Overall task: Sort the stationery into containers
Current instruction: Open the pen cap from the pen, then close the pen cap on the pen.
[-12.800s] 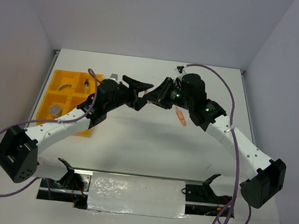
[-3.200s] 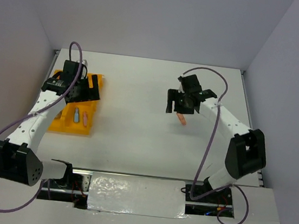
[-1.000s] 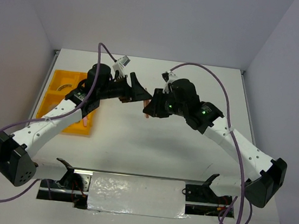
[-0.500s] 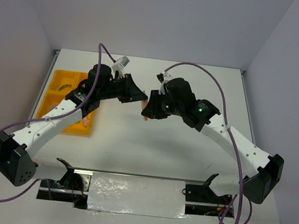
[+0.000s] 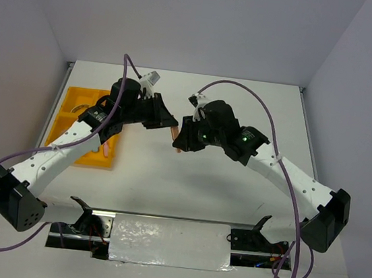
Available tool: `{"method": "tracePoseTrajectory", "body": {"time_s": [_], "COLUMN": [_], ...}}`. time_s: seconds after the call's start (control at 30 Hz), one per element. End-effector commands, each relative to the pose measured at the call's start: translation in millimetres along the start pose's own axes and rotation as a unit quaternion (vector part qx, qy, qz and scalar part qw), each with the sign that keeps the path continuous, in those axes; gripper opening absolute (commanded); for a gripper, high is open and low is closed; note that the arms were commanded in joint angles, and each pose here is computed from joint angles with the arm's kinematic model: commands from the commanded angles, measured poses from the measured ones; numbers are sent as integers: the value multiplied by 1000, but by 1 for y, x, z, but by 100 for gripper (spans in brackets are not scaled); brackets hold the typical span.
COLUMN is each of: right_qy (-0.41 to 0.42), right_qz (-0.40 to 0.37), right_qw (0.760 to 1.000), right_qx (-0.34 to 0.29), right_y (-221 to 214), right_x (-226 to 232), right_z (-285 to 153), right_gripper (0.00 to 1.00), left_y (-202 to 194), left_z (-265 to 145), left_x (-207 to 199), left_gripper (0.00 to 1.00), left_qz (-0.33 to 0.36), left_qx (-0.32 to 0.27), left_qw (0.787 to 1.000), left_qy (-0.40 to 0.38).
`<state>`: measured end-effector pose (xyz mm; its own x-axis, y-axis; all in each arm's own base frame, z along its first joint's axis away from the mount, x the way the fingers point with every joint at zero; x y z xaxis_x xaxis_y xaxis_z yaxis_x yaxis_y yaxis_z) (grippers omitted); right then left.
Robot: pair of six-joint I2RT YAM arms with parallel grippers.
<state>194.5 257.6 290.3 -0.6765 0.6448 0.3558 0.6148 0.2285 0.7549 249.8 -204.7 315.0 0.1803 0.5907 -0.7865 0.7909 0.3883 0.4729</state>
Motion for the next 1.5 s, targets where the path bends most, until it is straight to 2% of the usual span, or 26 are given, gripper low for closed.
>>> {"method": "tracePoseTrajectory", "body": {"time_s": [0.0, 0.1, 0.23, 0.3, 0.33, 0.37, 0.4, 0.43, 0.57, 0.67, 0.8, 0.87, 1.03, 1.13, 1.3, 1.47], "right_qy": [57, 58, 55, 62, 55, 53, 48, 43, 24, 38, 92, 98, 111, 117, 92, 123], "right_qz": [-34, -50, -45, -40, -33, -32, -30, -29, -21, 7, 57, 94, 184, 205, 228, 233], "right_qw": [994, 991, 993, 994, 996, 997, 998, 998, 999, 997, 985, 981, 966, 962, 960, 955], "right_qx": [88, 108, 91, 75, 59, 50, 40, 33, -16, -64, -134, -138, -142, -141, -136, -139], "right_y": [-37, -45, -44, -36, -27, -22, -16, -12, 13, 23, 33, 35, 38, 42, 39, 40], "right_x": [12, 16, 19, 23, 25, 27, 28, 28, 27, 29, 30, 26, 13, 14, 9, 11], "right_z": [4, 7, 7, 7, 5, 3, 2, 0, -12, -23, -38, -36, -32, -30, -24, -17], "right_gripper": [0, 0, 0, 9, 22, 56, 74, 99, 100, 100, 92, 84, 76, 61, 60, 60], "left_y": [42, 51, 55, 53, 50, 47, 46, 45, 36, 33, 26, 24, 22, 22, 21, 19], "left_z": [-17, -23, -25, -22, -22, -23, -23, -23, -28, -31, -35, -36, -39, -39, -41, -38], "left_x": [-1, 6, 4, 0, -2, 1, 1, 2, 5, 4, 3, 2, -4, -5, -8, -10], "left_gripper": [0, 0, 0, 0, 0, 0, 0, 0, 0, 0, 0, 0, 0, 0, 0, 0], "left_qz": [10, -13, -25, -16, -17, -20, -23, -25, -45, -63, -99, -104, -125, -134, -145, -157], "left_qx": [-118, -138, -132, -119, -110, -109, -111, -110, -113, -123, -132, -133, -133, -133, -136, -125], "left_qw": [993, 990, 991, 991, 992, 991, 991, 991, 989, 985, 977, 974, 965, 961, 955, 949], "left_qy": [16, 6, -15, -52, -67, -69, -71, -73, -84, -102, -137, -153, -189, -201, -221, -243]}}
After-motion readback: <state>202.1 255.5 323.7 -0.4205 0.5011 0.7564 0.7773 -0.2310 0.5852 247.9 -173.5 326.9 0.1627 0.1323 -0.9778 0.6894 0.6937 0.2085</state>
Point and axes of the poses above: each gripper's point midway between its finger pads, its own z axis out along the fingers, its own x axis along the line the jaws close on, y = z × x, the point moved 8 cm from there along -z, back along the fingers, and after that the axes turned 9 degrees about -z, right-handed, at the moved point
